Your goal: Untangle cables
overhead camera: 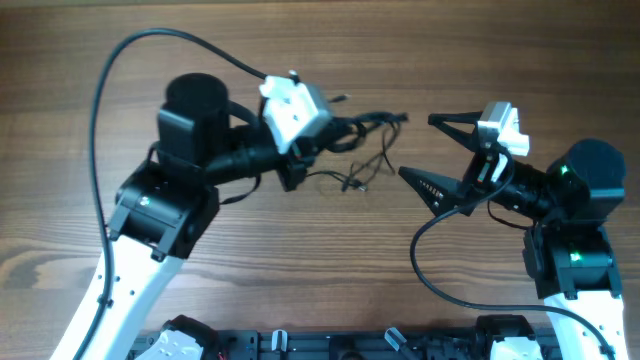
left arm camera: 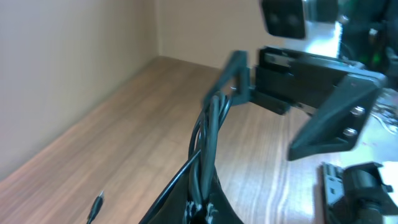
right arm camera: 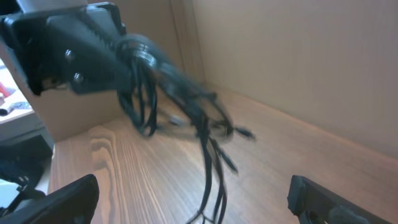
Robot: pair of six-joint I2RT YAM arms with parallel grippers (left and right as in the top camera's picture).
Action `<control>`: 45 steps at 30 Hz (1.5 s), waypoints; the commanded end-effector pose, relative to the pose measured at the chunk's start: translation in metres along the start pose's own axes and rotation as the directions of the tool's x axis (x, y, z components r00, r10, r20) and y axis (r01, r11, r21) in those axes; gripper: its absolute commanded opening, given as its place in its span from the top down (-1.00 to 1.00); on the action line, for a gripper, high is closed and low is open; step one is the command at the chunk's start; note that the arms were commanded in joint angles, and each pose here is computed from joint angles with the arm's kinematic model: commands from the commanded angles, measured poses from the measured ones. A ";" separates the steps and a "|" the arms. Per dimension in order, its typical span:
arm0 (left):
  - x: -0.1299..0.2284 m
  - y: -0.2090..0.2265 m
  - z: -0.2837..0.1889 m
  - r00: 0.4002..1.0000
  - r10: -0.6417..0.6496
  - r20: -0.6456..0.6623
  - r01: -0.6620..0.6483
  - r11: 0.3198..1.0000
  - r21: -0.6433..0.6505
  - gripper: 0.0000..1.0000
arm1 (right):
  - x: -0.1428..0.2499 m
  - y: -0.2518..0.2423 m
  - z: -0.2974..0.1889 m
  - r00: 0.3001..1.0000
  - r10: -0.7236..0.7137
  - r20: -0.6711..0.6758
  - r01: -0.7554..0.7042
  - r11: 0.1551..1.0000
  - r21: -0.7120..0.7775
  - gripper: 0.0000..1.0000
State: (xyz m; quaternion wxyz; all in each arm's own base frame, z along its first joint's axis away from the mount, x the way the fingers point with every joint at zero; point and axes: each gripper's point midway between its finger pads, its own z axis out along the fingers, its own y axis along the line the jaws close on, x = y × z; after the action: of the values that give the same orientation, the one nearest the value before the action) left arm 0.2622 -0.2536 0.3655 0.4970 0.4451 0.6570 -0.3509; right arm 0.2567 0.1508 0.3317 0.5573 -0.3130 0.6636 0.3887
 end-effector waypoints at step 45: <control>-0.021 -0.008 0.036 0.783 -0.621 0.027 0.617 0.781 0.095 -1.00 | -0.046 0.004 -0.005 0.962 0.231 0.145 -0.230 0.973 -0.024 0.91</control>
State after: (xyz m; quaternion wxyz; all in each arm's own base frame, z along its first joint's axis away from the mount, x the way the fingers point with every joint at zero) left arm 0.2708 -0.2890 0.3704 0.3439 0.2146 0.7411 -0.5352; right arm 0.2671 0.1436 0.3719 0.5565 -0.1896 0.6616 0.4654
